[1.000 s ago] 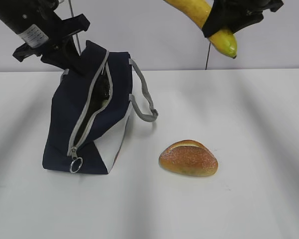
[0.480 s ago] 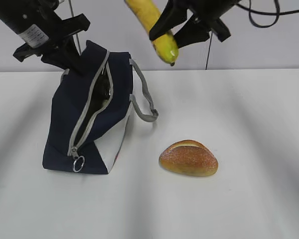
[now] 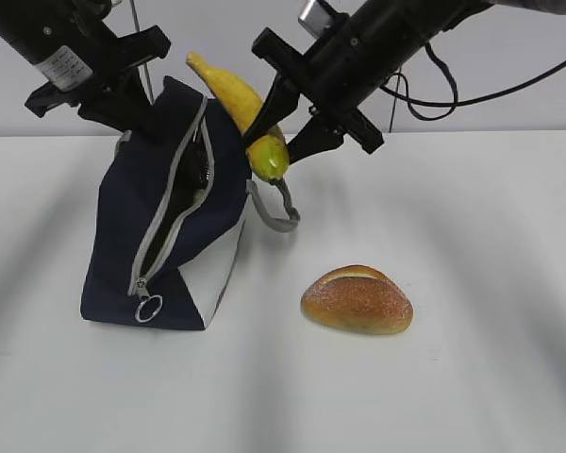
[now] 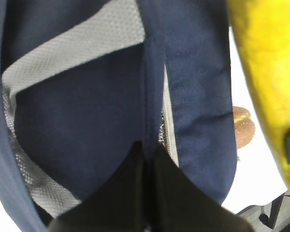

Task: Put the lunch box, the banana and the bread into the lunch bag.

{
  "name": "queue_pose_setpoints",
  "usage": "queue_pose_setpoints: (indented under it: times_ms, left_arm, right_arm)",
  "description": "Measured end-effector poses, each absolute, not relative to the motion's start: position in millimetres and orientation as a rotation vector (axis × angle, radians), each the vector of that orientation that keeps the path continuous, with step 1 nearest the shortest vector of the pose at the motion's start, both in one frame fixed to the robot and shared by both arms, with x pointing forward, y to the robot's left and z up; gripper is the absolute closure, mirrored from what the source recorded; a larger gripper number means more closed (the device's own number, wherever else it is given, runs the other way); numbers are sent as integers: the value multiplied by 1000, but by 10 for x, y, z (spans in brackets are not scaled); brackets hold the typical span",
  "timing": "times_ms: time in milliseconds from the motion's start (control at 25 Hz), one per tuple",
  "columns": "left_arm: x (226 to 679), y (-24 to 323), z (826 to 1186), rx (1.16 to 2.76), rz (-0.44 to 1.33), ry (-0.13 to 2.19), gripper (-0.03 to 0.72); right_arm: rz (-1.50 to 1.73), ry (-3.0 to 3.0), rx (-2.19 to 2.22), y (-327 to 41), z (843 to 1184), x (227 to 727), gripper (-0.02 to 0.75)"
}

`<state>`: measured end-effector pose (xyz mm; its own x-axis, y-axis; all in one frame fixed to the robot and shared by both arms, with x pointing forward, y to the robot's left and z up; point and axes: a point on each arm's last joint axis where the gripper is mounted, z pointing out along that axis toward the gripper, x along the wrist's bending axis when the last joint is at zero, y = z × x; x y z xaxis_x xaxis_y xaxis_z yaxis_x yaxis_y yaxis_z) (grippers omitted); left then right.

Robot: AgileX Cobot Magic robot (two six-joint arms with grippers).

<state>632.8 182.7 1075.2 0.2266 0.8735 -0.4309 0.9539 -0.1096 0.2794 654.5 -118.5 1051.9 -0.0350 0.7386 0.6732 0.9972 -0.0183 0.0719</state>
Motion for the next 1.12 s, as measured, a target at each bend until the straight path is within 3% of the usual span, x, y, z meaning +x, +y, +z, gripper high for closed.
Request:
queue_pose_setpoints:
  times_ms: [320,1120]
  left_arm:
    - [6326,1825,10753,2011,-219,1675,688]
    - [6314,1806,10761,1999,-253,1671,688]
  right_arm:
    - [-615,-1860,-1953,-1124,10323,6536,452]
    - [-485,-1817,-2123,-945,10265,6433,436]
